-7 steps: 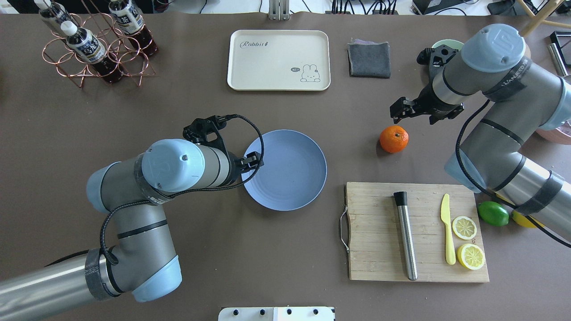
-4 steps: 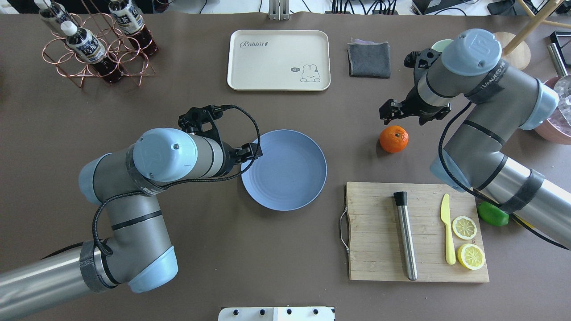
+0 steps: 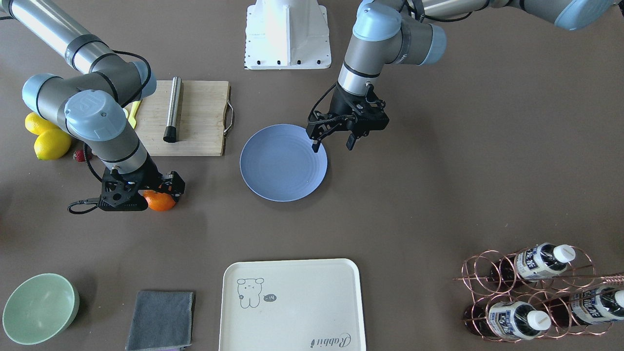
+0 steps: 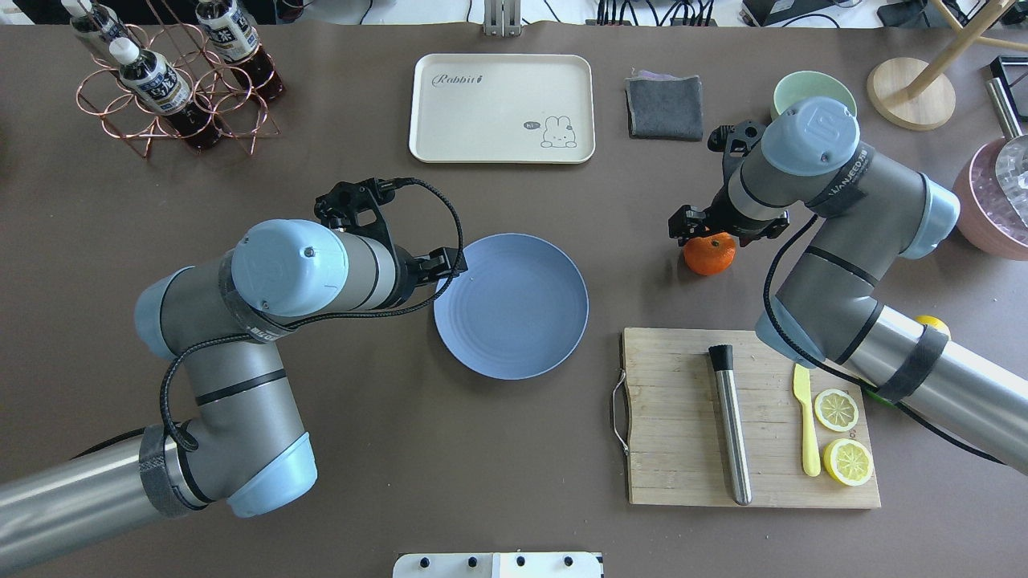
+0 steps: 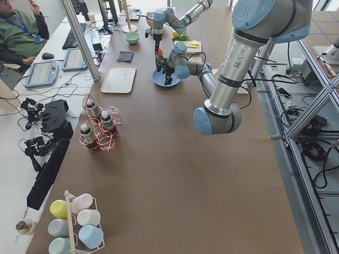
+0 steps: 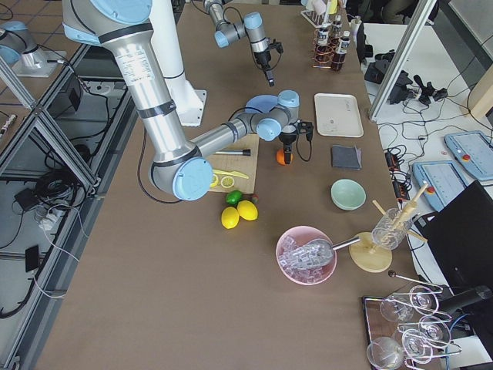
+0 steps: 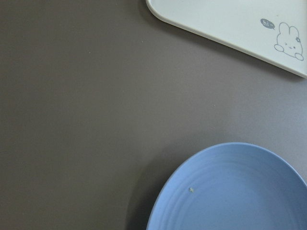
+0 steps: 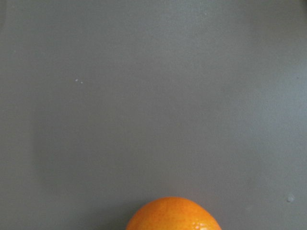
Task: Pick orange to plate
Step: 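Close the right gripper on the orange and lift it, then carry the orange with the right gripper over the blue plate while the left arm withdraws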
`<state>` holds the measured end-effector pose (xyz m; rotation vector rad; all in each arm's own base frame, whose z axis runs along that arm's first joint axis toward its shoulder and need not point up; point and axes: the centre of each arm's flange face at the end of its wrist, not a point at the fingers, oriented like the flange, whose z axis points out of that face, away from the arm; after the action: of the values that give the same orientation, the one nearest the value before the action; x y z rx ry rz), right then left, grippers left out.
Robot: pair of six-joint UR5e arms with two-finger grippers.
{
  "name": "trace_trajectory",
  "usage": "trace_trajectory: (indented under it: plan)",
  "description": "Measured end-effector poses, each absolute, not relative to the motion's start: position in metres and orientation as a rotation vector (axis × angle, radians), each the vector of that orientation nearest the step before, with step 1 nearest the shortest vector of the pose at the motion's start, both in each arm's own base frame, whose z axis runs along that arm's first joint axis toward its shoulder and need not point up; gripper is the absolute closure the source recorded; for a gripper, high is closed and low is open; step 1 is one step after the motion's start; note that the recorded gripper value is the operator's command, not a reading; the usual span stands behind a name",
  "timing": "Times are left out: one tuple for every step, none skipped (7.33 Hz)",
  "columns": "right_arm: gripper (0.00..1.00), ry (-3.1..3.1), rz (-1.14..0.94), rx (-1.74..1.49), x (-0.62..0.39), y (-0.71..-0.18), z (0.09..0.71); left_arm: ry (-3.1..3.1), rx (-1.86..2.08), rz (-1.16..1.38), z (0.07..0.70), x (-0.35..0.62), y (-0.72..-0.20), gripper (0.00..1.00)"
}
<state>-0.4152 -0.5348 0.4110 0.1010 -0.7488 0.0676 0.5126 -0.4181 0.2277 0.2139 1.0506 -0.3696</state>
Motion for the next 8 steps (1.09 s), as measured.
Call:
trace_trajectory:
  plan:
    - [0.99,-0.748,0.068,0.104,-0.418,-0.534,0.412,1.051,0.214,-0.369,0.227,0.513,-0.418,0.02]
    - [1.0,-0.749,0.067,0.107,-0.419,-0.533,0.412,1.051,0.214,-0.369,0.227,0.513,-0.418,0.02]
    - [1.0,-0.752,0.063,0.111,-0.419,-0.533,0.41,1.05,0.214,-0.37,0.227,0.512,-0.419,0.02]
    - [1.0,-0.76,0.062,0.119,-0.419,-0.535,0.403,1.049,0.212,-0.371,0.227,0.51,-0.421,0.02]
    - [1.0,-0.78,0.064,0.135,-0.418,-0.541,0.388,1.045,0.216,-0.368,0.228,0.504,-0.428,0.02]
    - [1.0,-0.807,0.068,0.153,-0.419,-0.548,0.362,1.022,0.238,-0.358,0.238,0.491,-0.44,0.02]
    - [1.0,-0.831,0.072,0.167,-0.424,-0.552,0.337,0.988,0.275,-0.337,0.254,0.474,-0.454,0.02]
    - [1.0,-0.849,0.071,0.178,-0.428,-0.554,0.319,0.958,0.322,-0.301,0.264,0.455,-0.467,0.02]
